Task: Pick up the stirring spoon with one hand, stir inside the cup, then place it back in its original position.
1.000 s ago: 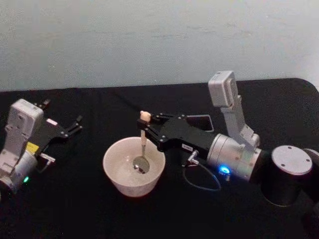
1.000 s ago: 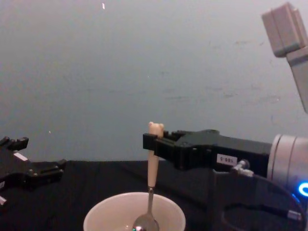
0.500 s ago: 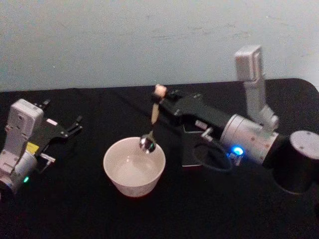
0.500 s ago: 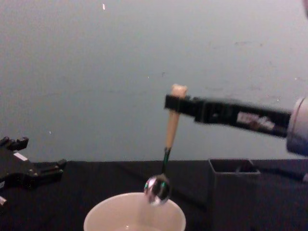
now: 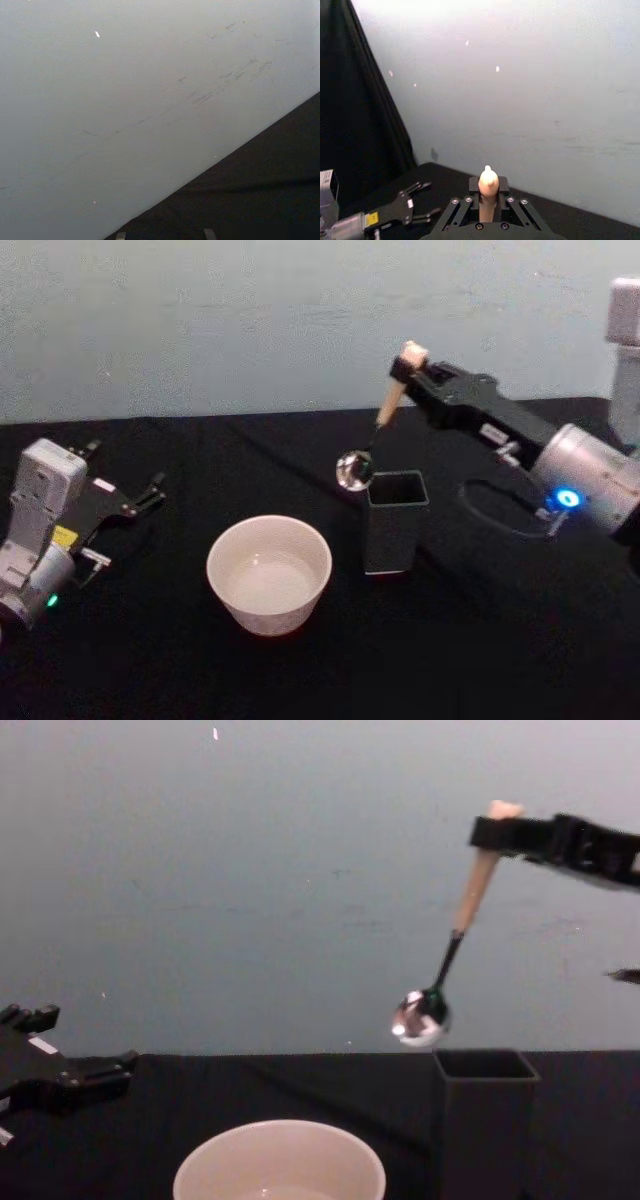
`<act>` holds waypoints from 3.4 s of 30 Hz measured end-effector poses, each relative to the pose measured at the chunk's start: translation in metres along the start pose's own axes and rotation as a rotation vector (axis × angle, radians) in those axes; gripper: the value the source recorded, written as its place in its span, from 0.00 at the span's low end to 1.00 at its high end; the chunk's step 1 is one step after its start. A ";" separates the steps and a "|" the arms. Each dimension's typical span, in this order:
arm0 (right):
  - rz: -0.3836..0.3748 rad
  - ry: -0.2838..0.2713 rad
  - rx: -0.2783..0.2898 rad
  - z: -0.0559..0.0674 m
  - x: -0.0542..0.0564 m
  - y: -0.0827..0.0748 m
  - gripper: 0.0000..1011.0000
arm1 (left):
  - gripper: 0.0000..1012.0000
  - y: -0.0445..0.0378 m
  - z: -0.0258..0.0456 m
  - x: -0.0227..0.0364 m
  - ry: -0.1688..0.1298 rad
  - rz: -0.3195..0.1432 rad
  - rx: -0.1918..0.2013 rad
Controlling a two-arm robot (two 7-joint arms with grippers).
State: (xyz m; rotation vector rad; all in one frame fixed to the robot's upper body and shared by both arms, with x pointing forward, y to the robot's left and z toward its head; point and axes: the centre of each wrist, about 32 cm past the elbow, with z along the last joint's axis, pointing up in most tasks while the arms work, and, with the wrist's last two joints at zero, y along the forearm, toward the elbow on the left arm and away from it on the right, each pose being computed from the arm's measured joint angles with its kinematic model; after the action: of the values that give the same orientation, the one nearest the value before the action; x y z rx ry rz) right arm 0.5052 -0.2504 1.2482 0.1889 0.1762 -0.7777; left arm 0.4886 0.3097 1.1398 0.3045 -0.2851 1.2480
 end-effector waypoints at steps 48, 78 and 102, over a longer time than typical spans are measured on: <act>-0.080 -0.106 -0.144 -0.057 0.030 -0.031 0.21 | 0.99 0.0000 0.0000 0.0000 0.000 0.000 0.000; -0.101 -0.096 -0.193 -0.072 0.036 -0.025 0.21 | 0.99 0.0000 0.0000 0.0000 0.000 0.000 0.000; -0.101 -0.096 -0.194 -0.072 0.036 -0.026 0.81 | 0.99 0.0000 0.0000 0.0000 0.000 0.000 0.000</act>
State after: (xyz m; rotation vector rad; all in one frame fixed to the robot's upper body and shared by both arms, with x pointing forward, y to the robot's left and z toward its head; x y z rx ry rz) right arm 0.5058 -0.2756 1.1680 -0.0417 0.1700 -0.8632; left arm 0.4886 0.3097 1.1398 0.3045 -0.2850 1.2480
